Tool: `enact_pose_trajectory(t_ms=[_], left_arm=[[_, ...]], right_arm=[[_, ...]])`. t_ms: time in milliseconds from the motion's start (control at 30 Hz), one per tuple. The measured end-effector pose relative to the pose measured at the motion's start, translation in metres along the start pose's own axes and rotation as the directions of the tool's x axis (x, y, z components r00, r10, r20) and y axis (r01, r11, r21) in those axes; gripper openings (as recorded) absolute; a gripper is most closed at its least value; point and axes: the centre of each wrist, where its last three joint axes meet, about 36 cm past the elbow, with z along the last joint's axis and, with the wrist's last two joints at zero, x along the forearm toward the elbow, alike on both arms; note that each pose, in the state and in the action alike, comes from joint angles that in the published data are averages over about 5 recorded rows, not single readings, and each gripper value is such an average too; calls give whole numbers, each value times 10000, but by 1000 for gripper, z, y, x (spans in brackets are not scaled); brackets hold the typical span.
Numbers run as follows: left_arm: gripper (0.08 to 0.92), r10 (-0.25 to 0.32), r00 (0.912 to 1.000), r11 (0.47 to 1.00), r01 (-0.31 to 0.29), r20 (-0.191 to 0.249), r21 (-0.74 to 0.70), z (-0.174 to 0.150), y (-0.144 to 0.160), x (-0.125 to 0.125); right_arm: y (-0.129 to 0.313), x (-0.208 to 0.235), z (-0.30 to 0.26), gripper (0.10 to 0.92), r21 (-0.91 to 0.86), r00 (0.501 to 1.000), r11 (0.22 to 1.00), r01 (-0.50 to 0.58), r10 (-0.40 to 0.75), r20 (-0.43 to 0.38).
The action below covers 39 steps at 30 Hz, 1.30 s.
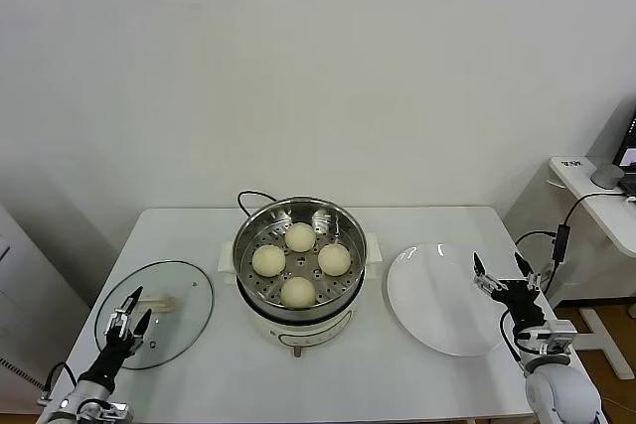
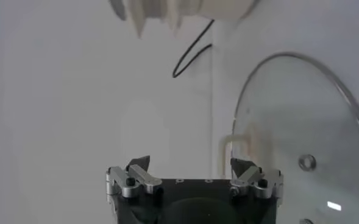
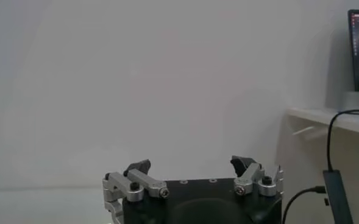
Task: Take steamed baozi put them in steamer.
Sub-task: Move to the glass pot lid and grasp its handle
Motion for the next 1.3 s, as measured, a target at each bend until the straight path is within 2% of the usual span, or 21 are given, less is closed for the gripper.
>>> enact_pose_trajectory(t_ms=[500,600,933,1300], left_arm=[[823,-95,9999,9982,97,44,-587,10,-4,-30],[788,-68,10000,9984,69,24,-570,10,-4,-33],[508,88,9999,9994,-91,-77,-324,9,-3,-38],[187,-215,9994,9997,210,-289,-156,13,11,-40]], right_arm=[[-6,5,8,823,130,9999,9999,-66,68,-118],[-8,4,8,823,133,9999,9999,-90,91,-114],[-12,-1,5,823,195,9999,9997,-136,137,-37],[-14,-2,6,823,204,9999,9997,-137,139,-54]])
